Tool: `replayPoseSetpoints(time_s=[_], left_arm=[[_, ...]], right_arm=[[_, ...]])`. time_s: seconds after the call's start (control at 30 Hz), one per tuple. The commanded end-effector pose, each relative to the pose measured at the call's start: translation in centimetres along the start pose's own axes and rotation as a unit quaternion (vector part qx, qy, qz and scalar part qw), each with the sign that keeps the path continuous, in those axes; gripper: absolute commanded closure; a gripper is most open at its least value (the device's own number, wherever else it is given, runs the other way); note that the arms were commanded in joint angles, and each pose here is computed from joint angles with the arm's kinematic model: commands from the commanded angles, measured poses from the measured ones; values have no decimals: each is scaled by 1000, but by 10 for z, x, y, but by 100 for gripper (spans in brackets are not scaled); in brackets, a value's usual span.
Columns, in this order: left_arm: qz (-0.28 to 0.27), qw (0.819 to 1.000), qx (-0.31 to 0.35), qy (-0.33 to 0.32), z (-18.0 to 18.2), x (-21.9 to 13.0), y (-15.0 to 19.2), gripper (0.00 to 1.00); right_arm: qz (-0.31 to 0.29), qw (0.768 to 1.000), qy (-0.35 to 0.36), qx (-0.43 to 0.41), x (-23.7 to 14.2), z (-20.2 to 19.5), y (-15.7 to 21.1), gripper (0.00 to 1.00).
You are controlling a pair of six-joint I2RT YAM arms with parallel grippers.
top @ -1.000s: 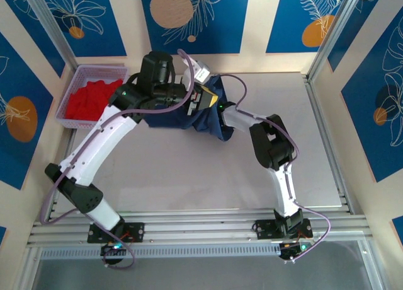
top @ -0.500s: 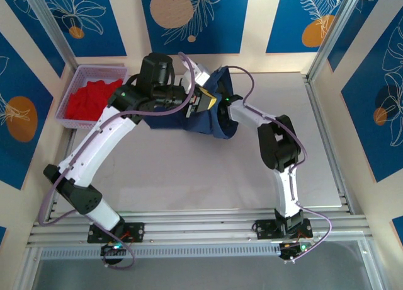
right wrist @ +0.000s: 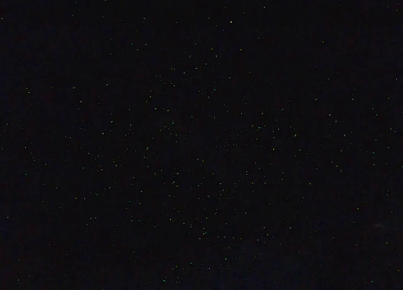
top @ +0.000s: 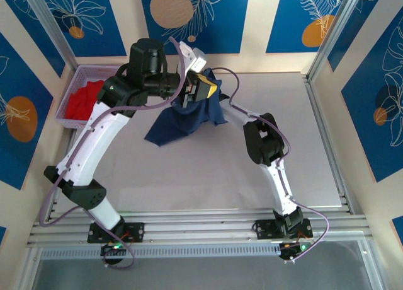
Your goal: Fold the inside-out t-shirt
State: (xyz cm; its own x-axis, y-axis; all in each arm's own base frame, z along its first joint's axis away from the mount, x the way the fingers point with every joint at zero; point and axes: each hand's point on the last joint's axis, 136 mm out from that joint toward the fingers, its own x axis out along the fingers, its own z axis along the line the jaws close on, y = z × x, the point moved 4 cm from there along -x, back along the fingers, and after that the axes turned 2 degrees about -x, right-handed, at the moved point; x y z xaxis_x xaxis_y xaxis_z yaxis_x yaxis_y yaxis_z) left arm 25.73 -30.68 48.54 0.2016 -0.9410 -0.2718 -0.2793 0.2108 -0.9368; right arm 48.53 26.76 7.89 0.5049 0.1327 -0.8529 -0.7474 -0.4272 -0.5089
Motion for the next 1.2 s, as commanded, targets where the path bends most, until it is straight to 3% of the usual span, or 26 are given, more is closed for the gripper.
replayPoseSetpoints(time_s=[0.0,0.2,0.27,0.37,0.5,0.67,0.9,0.97,1.03,1.17], left_arm=[[-38,998,38,14,-16,-13,-18,100],[-50,994,13,-97,14,-31,-7,100],[-56,988,0,-144,28,-40,0,100],[-55,975,-28,-212,54,-53,16,100],[-49,953,-70,-292,91,-69,41,100],[-33,926,-111,-360,128,-85,73,100],[9,945,-148,-290,154,-37,110,100],[20,942,-163,-293,166,-28,116,100],[32,928,-171,-330,183,-28,124,100],[60,880,-221,-417,228,-46,162,100]], right_arm=[[63,998,6,-6,21,-5,29,10],[128,991,-38,-8,30,3,61,50],[139,989,-49,4,30,4,67,68],[136,988,-65,25,23,2,67,87],[82,990,-97,60,-8,-2,42,100],[-8,984,-145,105,-66,-9,4,100],[-94,946,-274,145,-133,18,-41,100],[-105,941,-292,136,-147,29,-49,100],[-120,937,-299,132,-163,29,-52,100],[-164,925,-312,140,-203,8,-53,100]])
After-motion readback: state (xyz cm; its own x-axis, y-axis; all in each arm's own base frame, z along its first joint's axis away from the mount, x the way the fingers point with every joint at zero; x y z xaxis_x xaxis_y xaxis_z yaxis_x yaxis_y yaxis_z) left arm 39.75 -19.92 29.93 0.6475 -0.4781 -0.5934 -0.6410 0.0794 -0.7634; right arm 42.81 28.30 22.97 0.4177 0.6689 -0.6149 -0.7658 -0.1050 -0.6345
